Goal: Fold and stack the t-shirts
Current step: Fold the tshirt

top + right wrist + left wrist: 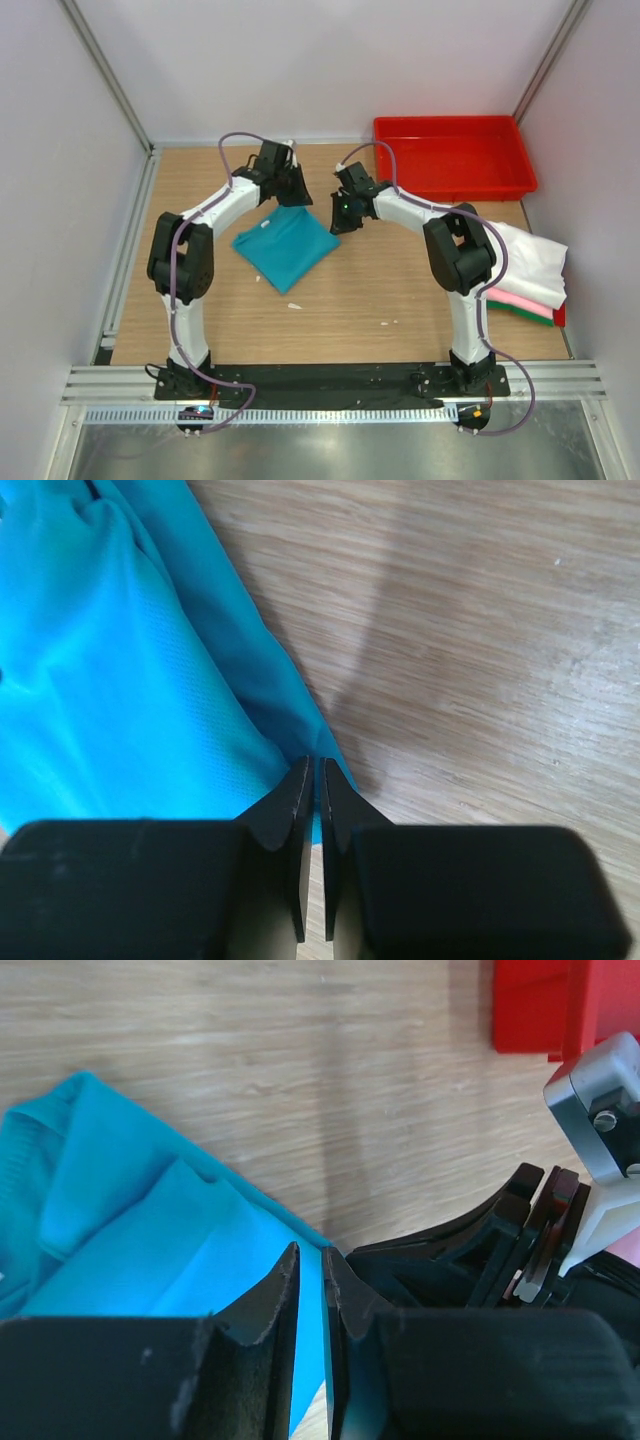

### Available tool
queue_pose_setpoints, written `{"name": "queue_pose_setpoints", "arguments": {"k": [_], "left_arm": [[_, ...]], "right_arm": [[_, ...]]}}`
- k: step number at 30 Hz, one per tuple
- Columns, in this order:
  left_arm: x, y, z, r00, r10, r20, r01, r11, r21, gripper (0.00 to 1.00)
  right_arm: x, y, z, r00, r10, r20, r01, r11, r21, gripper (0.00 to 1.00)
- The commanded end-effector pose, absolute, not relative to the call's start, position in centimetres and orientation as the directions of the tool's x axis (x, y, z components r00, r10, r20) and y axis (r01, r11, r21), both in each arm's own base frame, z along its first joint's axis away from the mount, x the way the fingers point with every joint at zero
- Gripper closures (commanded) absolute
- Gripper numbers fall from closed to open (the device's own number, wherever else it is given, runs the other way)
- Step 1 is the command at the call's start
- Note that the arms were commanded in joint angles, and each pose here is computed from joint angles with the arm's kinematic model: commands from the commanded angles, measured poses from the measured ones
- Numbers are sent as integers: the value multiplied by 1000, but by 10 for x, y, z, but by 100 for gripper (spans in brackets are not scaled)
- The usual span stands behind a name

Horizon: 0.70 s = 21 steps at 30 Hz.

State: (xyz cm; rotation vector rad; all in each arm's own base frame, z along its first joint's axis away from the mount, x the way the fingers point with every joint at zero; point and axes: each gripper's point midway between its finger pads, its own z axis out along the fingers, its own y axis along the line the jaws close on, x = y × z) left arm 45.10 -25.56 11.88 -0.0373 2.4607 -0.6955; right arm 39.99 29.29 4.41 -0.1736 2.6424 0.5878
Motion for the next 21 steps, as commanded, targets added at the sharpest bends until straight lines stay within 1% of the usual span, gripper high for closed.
{"name": "queue_pose_setpoints", "arguments": {"k": [1,2,3,5,9,12,17,21], "left_arm": [[452,-263,112,-835,-166,-525,144,854,-500,86],[452,-262,107,-837,-164,-522,139,859,-492,87],[455,-256,98,-835,-167,-524,117,877,-466,90],[454,-249,85,-838,-156,-523,101,897,-431,93],[458,-234,66,-836,-151,-528,60,930,-361,95],[461,-225,59,-835,-157,-527,34,941,-335,96],[472,-202,53,-811,-164,-561,-17,966,-259,96],[477,-198,47,-817,-169,-551,-21,964,-265,96]], "right_arm": [[403,295,49,-889,-28,-457,-223,897,380,89],[403,294,50,-888,-28,-460,-224,898,378,89],[402,293,48,-889,-29,-457,-222,900,375,90],[402,292,48,-889,-30,-458,-221,902,371,91],[399,293,45,-892,-27,-451,-218,900,377,92],[396,293,42,-896,-25,-444,-214,899,381,92],[387,289,29,-903,-47,-427,-220,904,365,92],[376,285,14,-913,-71,-401,-222,912,344,93]]}}
